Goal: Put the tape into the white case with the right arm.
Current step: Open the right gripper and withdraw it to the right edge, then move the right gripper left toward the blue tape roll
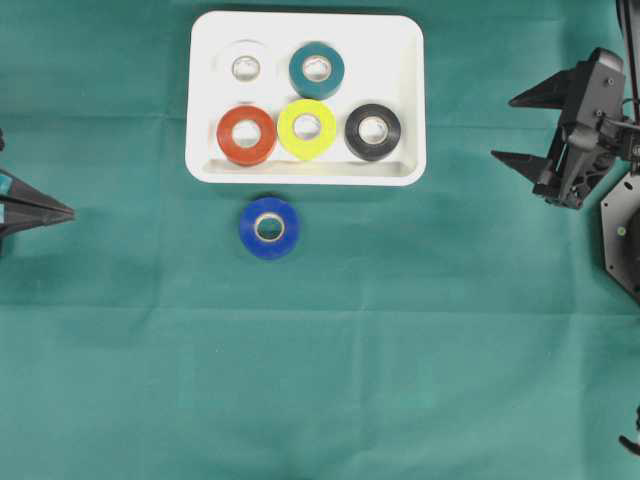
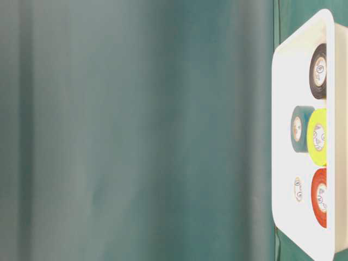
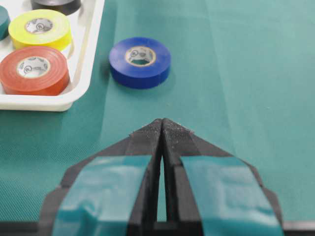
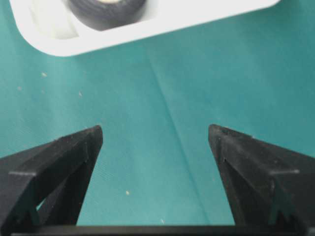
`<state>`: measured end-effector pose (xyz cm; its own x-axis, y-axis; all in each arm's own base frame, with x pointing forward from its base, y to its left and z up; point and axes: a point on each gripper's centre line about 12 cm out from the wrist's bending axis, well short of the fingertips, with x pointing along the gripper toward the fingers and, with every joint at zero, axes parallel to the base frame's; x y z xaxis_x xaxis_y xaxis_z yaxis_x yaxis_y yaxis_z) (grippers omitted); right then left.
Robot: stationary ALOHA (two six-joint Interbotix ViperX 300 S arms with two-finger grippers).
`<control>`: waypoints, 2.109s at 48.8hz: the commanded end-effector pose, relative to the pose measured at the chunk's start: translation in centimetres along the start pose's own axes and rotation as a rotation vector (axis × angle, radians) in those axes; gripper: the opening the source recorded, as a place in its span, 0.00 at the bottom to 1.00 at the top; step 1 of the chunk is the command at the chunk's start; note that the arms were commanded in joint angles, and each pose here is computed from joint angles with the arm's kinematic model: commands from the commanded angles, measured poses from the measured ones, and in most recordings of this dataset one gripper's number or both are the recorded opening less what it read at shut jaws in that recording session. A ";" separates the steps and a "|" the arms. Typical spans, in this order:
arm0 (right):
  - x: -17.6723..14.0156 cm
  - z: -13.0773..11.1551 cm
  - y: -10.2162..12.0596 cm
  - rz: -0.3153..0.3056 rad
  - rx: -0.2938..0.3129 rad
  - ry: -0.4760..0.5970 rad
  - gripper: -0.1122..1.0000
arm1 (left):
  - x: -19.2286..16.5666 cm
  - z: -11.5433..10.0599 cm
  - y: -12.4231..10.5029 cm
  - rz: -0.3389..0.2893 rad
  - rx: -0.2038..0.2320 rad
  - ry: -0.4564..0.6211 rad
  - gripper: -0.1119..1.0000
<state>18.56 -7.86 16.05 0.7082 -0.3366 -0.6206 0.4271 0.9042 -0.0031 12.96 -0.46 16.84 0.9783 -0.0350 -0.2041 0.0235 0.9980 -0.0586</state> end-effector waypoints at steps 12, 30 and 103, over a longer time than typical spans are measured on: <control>-0.1 -0.2 4.4 0.212 -0.111 -0.053 0.63 | 0.0 0.5 0.0 -0.001 0.002 -0.014 0.10; -0.8 -1.9 8.7 0.381 -0.253 -0.007 0.62 | 0.1 0.5 0.0 0.000 0.002 -0.012 0.10; 12.5 7.7 18.1 0.400 -0.292 0.046 0.54 | 0.0 0.5 0.0 -0.001 0.000 -0.014 0.10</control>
<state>37.83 1.89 13.13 0.7284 0.0499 -0.6833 -0.0424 0.9987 0.0277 12.96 -0.46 16.84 0.9783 -0.0350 -0.2041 0.0238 0.9981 -0.0571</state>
